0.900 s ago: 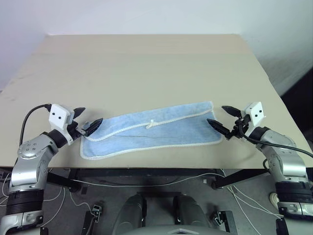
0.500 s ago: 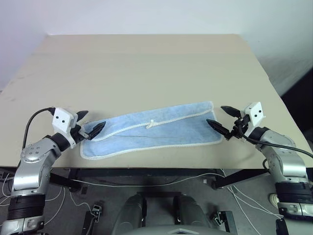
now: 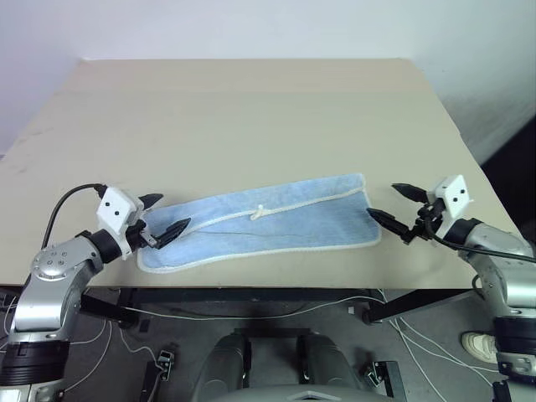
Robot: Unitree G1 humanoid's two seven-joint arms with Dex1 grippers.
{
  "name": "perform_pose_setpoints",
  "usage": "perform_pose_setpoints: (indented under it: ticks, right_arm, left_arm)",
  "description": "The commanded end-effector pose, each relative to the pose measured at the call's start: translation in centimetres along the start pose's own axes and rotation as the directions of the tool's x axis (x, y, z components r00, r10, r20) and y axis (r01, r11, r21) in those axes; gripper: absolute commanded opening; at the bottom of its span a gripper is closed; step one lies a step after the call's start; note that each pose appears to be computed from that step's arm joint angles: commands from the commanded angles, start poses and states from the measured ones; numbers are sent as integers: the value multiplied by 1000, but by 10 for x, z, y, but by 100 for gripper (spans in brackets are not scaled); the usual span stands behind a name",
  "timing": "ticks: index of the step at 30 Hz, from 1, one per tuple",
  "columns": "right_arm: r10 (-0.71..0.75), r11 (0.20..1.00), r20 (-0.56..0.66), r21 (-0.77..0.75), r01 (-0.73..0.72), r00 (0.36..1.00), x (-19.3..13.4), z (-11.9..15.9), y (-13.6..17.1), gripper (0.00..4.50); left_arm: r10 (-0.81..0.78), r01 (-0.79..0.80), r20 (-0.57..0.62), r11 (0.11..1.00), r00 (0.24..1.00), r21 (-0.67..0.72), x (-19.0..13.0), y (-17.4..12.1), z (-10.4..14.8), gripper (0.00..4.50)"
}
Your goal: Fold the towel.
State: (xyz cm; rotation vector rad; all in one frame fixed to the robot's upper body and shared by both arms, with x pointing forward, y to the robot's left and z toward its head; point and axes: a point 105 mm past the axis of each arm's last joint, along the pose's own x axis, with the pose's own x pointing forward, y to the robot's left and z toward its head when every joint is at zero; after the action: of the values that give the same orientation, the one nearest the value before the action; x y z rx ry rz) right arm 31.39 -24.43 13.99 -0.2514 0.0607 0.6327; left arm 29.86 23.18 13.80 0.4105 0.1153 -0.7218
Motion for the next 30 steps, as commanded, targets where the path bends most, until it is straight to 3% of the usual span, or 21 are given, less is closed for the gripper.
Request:
perform_pose_setpoints:
  ticks: [1, 6, 12, 20, 30]
  right_arm:
    - [-20, 998, 47, -63, 23, 999, -3, 20, -2, 450]
    - [-49, 997, 48, -53, 51, 998, -7, 17, -3, 450]
    - [-87, 995, 82, -37, 90, 993, -2, 19, 8, 450]
    - [-144, 990, 98, 25, 142, 985, -3, 6, 26, 450]
    - [-110, 992, 118, 72, 102, 987, 15, 1, 39, 450]
  left_arm:
    - [-110, 111, -13, 988, 994, 110, -2, 2, 11, 444]
    - [-193, 207, -91, 960, 977, 189, 1, 12, 13, 444]
    - [-259, 344, -271, 876, 927, 338, 0, 40, 4, 444]
    - [-365, 461, -294, 790, 883, 405, -5, 42, -1, 444]
    - [-370, 502, -367, 773, 854, 389, -43, 39, -15, 444]
